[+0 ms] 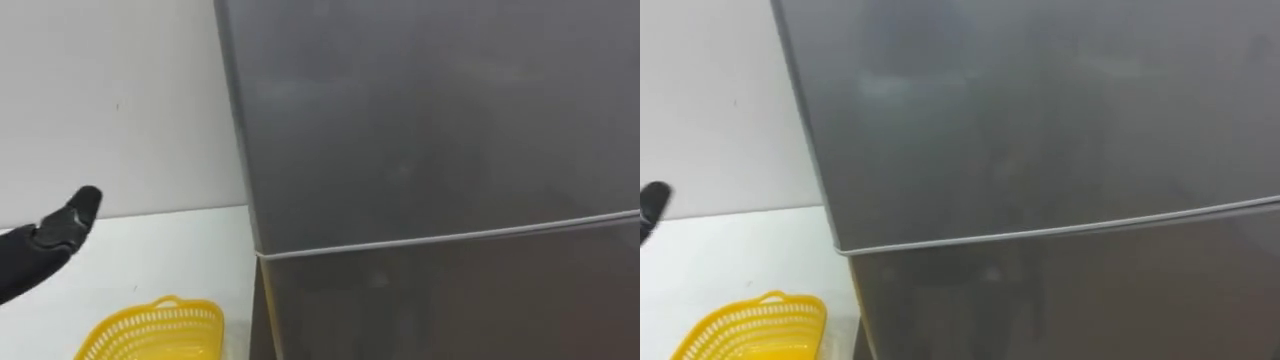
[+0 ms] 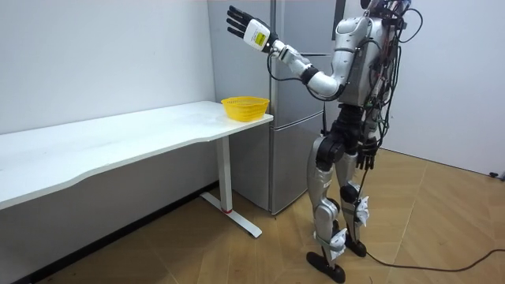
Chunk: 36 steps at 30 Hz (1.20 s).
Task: Retrieve from the upper fridge
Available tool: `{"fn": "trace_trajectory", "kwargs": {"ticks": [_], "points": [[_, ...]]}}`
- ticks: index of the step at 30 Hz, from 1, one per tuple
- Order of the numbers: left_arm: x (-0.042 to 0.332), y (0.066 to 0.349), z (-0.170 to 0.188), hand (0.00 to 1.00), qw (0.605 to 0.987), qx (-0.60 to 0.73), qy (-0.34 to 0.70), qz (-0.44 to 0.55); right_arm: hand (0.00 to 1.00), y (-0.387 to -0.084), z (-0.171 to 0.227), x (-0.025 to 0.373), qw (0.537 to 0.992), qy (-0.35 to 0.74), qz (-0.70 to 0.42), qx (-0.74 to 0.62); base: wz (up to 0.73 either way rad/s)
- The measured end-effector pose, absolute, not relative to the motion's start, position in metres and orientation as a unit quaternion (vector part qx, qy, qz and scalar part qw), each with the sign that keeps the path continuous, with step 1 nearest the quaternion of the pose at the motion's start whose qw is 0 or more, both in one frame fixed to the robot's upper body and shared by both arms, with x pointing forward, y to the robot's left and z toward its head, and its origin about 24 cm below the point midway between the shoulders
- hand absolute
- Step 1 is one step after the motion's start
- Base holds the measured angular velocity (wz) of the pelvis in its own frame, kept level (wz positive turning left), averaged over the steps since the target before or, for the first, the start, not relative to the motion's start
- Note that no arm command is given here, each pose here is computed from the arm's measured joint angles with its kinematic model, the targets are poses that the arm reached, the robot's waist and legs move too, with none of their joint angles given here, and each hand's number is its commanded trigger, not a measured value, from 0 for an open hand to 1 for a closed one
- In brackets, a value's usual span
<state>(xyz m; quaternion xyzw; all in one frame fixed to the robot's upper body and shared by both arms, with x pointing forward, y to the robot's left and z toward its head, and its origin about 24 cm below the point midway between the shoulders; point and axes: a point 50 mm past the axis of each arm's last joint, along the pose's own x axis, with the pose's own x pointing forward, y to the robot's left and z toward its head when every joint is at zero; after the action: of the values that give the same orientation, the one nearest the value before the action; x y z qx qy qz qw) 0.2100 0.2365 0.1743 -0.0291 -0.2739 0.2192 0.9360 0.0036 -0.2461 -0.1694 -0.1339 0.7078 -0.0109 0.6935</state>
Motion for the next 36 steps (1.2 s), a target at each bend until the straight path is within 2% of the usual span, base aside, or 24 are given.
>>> {"fn": "trace_trajectory", "kwargs": {"ticks": [6,11,36], "points": [[0.22,0.209,0.166,0.0,0.964,-0.02,-0.245,0.104,0.0,-0.246,-0.169,0.009,0.693,0.706,0.002,-0.146,-0.08],[0.223,0.202,0.162,0.0,0.971,-0.012,-0.23,0.059,0.0,-0.246,-0.17,0.011,0.692,0.706,0.012,-0.151,0.01],[0.227,0.193,0.155,0.0,0.979,-0.015,-0.203,-0.025,0.0,-0.245,-0.17,0.008,0.688,0.71,0.016,-0.149,-0.01]]}}
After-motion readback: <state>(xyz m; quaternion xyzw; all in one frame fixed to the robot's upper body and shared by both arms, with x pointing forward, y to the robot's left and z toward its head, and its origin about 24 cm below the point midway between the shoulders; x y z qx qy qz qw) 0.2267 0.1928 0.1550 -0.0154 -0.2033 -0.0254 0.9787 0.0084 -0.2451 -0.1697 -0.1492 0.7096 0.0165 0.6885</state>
